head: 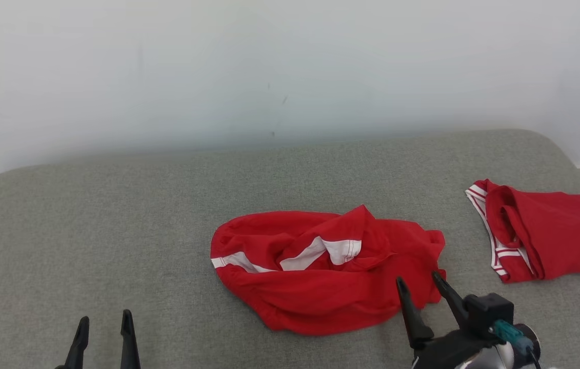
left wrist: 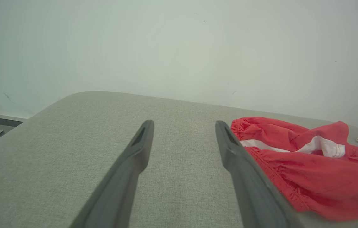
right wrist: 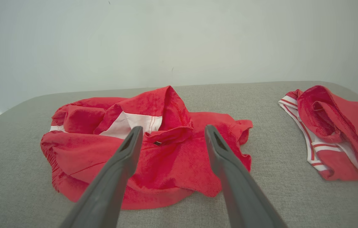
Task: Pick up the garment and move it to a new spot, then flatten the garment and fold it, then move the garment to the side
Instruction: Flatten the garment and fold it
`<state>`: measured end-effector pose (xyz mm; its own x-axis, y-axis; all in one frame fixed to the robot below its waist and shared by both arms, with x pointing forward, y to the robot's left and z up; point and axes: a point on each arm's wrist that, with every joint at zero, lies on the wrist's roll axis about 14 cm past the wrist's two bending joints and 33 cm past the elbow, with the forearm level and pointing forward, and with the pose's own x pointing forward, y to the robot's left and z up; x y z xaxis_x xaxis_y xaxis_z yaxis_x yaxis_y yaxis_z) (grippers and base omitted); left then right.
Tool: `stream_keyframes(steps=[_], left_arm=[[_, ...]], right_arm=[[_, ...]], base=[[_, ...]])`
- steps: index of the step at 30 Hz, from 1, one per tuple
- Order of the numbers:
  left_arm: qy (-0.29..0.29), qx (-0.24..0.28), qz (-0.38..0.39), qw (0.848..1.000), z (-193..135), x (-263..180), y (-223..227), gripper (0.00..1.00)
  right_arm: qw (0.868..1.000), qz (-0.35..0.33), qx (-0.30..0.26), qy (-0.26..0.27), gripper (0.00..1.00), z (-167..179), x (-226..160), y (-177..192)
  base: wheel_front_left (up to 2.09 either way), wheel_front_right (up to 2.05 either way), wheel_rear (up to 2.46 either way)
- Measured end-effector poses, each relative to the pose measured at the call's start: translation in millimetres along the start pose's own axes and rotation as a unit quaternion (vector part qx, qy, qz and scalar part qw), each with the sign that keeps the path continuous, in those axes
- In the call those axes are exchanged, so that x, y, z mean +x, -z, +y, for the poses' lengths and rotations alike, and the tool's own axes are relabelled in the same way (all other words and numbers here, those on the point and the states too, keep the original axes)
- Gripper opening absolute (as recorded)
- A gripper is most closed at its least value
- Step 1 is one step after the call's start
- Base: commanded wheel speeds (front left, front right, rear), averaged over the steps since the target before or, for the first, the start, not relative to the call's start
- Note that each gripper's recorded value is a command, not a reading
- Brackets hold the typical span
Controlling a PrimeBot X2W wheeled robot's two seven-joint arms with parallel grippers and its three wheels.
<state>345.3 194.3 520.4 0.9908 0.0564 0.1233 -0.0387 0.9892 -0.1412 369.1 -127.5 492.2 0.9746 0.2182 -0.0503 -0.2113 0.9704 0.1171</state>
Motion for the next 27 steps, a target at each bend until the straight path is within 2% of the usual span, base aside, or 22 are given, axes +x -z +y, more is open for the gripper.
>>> stream_keyframes(steps=[7, 11, 20, 27], left_arm=[[-0.007, 0.002, 0.003, 1.000, 4.1, -3.1, 2.1, 1.00], [-0.003, 0.000, 0.009, 1.000, 2.2, -3.6, 6.1, 1.00], [-0.004, 0.000, 0.023, 1.000, 5.2, -4.9, 15.5, 1.00], [-0.012, 0.004, 0.030, 0.999, 10.8, -5.1, 19.3, 1.00]], right_arm=[[0.998, 0.058, 0.033, -0.015, 1.00, 4.5, 36.2, -6.2], [0.990, 0.127, 0.052, -0.027, 1.00, 10.0, 58.1, 1.6], [0.973, 0.224, 0.043, -0.036, 1.00, 10.7, 91.3, 20.9], [0.961, 0.271, 0.018, -0.057, 1.00, 21.9, 105.3, 36.9]], base=[[0.00, 0.00, 0.00], [0.00, 0.00, 0.00], [0.00, 0.00, 0.00], [0.00, 0.00, 0.00]])
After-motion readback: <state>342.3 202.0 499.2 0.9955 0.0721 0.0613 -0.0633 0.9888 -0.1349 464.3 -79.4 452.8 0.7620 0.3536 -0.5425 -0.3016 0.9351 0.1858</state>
